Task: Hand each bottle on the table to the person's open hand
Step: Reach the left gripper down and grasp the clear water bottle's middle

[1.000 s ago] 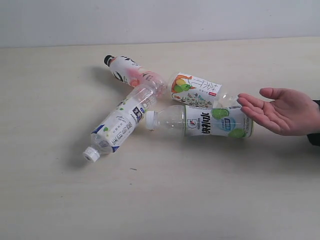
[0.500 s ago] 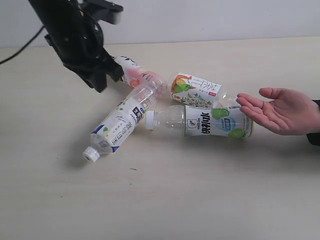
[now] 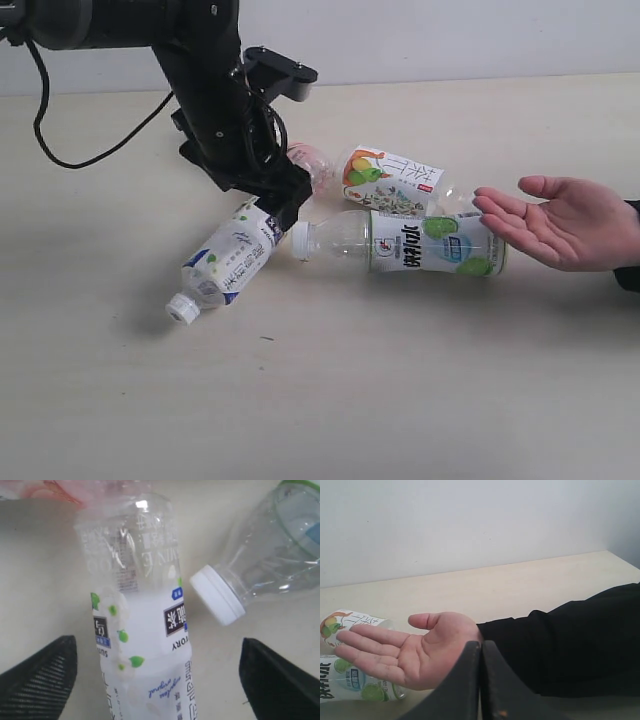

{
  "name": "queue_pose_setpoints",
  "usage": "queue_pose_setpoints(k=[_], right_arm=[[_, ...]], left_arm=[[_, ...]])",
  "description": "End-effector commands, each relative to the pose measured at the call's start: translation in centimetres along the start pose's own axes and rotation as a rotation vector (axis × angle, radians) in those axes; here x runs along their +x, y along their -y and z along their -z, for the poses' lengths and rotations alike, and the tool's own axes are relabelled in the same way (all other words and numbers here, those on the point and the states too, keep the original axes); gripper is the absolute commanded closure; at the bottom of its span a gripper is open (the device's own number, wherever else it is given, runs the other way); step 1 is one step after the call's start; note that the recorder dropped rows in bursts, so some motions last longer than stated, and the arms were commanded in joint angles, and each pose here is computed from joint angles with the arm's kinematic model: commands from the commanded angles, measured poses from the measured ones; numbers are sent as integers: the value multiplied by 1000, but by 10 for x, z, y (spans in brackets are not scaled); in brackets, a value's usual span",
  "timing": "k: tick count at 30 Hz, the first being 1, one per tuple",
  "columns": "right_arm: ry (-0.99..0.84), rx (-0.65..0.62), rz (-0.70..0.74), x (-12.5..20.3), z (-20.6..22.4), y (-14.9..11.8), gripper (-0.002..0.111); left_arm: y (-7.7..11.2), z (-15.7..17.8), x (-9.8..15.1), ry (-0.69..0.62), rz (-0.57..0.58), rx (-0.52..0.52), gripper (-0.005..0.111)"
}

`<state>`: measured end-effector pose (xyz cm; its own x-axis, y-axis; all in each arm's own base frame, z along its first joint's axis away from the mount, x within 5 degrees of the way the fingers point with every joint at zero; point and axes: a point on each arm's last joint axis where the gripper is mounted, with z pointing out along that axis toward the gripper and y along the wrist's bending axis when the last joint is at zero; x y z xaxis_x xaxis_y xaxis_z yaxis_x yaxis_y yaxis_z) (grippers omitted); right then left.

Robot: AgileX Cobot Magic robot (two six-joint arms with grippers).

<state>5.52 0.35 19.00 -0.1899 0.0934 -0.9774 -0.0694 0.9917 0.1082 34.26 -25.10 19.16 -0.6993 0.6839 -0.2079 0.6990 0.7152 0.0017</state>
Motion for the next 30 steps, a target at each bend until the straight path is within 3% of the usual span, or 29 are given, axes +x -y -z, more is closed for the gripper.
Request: queue_pose_setpoints(k=[1, 12, 30], right_arm=[[9, -3, 4, 0, 0, 0, 108], [9, -3, 4, 0, 0, 0, 108], [9, -3, 4, 0, 0, 0, 108]], left_arm=[[-1, 0, -3, 18, 14, -7, 23], [-3, -2, 0, -2, 2, -21, 23], [-5, -36, 4, -92, 25, -17, 23]])
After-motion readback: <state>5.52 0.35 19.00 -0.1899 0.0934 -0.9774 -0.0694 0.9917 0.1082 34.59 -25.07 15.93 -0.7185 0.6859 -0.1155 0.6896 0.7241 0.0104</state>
